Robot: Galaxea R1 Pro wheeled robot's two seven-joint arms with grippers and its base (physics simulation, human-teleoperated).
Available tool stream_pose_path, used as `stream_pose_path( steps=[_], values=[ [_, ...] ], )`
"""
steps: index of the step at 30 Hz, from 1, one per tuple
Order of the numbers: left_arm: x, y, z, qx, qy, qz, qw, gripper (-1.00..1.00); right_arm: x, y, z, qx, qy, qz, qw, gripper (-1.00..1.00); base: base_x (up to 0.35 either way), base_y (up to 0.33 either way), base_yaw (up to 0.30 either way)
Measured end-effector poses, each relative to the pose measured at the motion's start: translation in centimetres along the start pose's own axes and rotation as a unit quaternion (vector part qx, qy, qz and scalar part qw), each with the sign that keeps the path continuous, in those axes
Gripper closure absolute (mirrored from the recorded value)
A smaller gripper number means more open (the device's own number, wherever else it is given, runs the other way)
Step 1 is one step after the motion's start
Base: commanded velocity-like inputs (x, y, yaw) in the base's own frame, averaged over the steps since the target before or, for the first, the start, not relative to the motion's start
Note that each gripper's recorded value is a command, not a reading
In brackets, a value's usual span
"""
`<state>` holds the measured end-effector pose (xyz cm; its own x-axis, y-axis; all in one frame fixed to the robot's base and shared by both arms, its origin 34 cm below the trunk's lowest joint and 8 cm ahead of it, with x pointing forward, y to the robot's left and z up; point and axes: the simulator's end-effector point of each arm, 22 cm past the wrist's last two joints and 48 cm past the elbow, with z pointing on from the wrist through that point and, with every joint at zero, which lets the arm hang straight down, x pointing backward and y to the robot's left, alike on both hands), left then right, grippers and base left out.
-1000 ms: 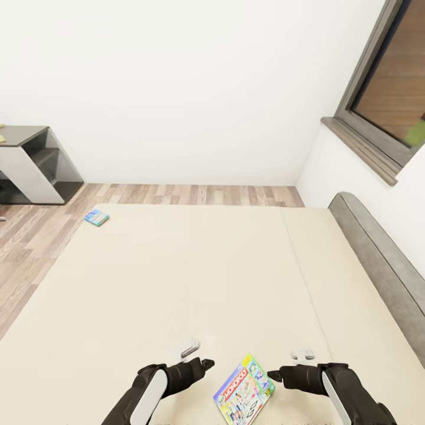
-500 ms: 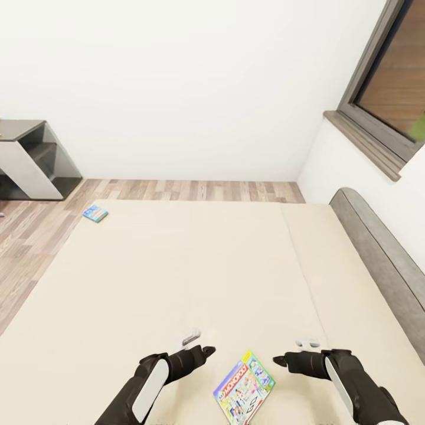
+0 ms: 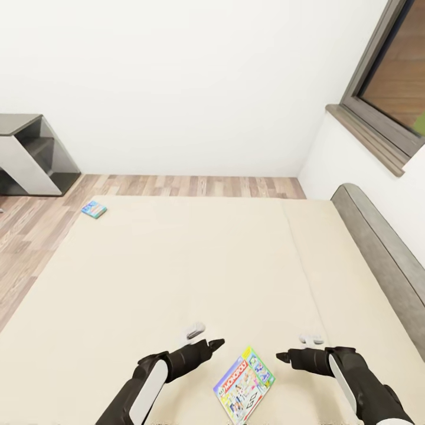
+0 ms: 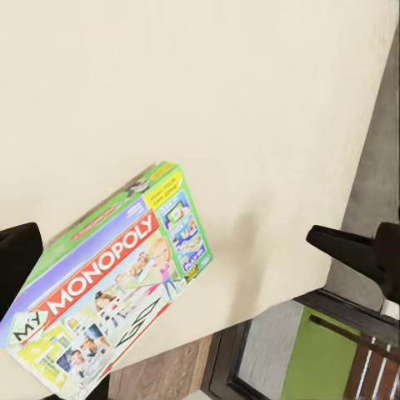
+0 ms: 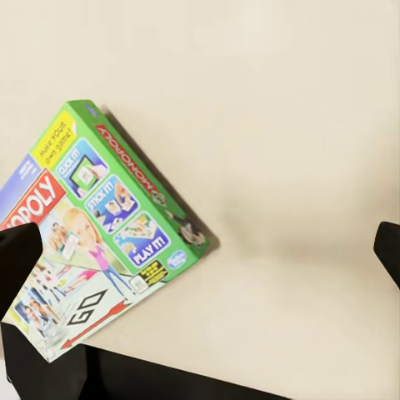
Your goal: Put all the toys in the child's room - the three board games (two on the bed and one on the table), the two jigsaw puzzles on the table, and the tennis ball on the table - inside the toy box on the table in the child's room.
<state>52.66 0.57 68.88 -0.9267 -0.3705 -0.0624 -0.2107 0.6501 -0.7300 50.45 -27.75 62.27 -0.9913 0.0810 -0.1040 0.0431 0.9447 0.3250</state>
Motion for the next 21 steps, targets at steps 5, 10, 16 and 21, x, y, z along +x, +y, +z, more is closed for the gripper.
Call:
stream_pose_path(
  steps=[5, 10, 16, 21],
  values=[
    [0.6, -0.3, 0.1, 0.010, 0.005, -0.001, 0.9999, -1.00, 0.3, 0.0, 0.3, -0.001, 0.003, 0.002, 1.0000, -1.00, 0.000, 0.000, 0.000],
    [1.1, -0.5, 0.3, 0.016, 0.011, -0.001, 0.9998, -1.00, 0.6, -0.1, 0.5, -0.002, 0.007, 0.004, 1.0000, -1.00, 0.000, 0.000, 0.000],
    [1.8, -0.3, 0.5, 0.018, 0.017, -0.004, 0.9997, -1.00, 1.0, 0.0, 0.9, -0.003, 0.013, 0.005, 0.9999, -1.00, 0.000, 0.000, 0.000],
    [2.4, -0.1, 0.6, 0.021, 0.021, -0.008, 0.9995, -1.00, 1.5, 0.1, 1.2, -0.004, 0.018, 0.004, 0.9998, -1.00, 0.000, 0.000, 0.000]
  ],
)
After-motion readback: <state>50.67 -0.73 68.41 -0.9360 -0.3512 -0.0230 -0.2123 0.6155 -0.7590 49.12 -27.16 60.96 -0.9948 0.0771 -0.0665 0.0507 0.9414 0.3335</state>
